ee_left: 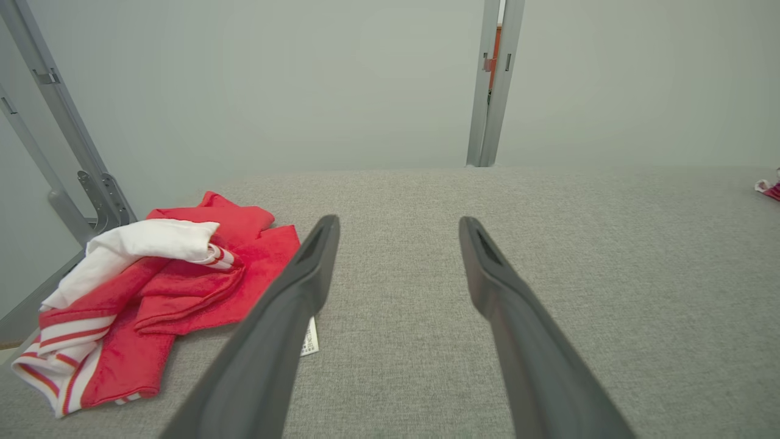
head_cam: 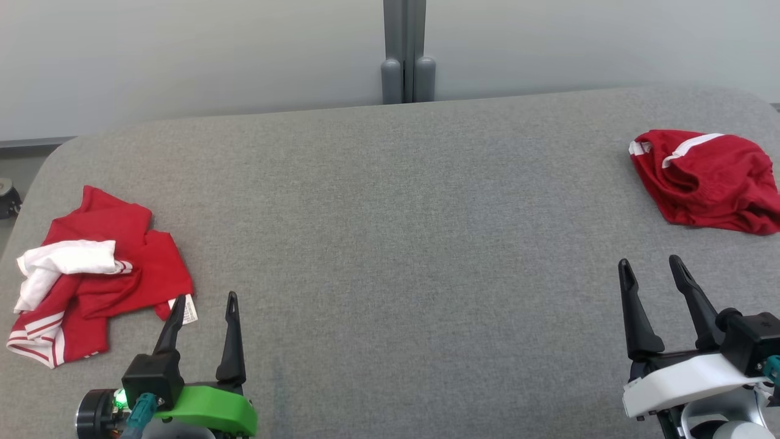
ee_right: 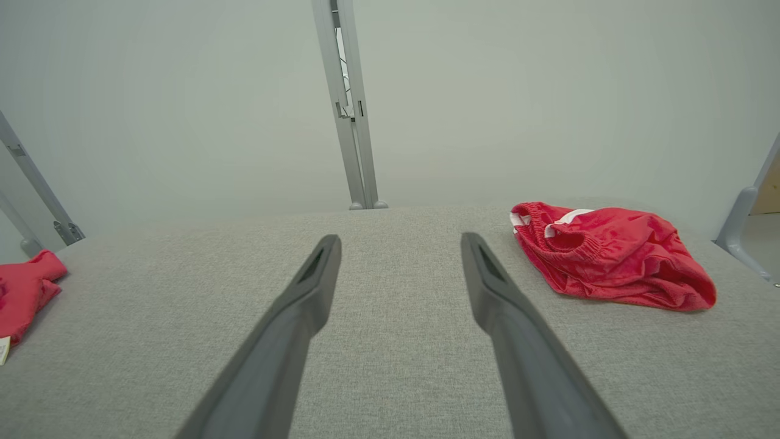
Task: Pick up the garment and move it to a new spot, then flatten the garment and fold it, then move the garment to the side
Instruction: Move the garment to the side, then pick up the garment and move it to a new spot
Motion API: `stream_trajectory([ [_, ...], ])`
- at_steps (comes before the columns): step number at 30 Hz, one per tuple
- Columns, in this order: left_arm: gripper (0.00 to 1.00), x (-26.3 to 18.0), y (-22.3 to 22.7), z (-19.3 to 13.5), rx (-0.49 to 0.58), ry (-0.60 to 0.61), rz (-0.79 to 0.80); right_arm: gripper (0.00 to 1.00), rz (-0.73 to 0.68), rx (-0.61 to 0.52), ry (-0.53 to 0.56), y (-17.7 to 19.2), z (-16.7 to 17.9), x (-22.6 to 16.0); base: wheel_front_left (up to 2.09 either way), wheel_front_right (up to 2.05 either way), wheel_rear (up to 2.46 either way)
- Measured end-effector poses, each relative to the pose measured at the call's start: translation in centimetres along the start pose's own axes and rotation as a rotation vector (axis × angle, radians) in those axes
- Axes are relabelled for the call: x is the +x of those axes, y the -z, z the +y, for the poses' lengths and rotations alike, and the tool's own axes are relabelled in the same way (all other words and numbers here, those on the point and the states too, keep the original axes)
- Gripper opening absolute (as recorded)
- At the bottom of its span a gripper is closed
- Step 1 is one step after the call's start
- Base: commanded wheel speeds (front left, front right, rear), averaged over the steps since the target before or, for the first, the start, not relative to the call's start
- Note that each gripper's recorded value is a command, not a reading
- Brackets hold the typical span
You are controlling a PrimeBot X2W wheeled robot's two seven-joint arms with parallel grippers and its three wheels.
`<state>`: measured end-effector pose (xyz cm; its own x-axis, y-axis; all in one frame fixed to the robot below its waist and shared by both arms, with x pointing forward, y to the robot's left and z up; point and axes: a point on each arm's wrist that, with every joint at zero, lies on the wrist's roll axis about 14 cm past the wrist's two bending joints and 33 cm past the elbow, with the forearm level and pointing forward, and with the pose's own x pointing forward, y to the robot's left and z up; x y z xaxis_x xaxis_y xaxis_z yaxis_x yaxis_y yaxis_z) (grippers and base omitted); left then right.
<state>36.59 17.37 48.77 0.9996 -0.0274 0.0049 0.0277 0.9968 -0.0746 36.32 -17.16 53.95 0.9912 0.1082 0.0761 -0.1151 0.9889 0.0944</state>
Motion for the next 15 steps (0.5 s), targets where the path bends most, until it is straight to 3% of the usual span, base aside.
stream_trajectory([
  [15, 1.0, -0.36, 0.02, -0.2, 0.0, 0.006, 0.002, 1.0, -0.018, -0.006, 0.013, -0.67, -0.2, -0.64, 0.0, 0.0, 0.0],
])
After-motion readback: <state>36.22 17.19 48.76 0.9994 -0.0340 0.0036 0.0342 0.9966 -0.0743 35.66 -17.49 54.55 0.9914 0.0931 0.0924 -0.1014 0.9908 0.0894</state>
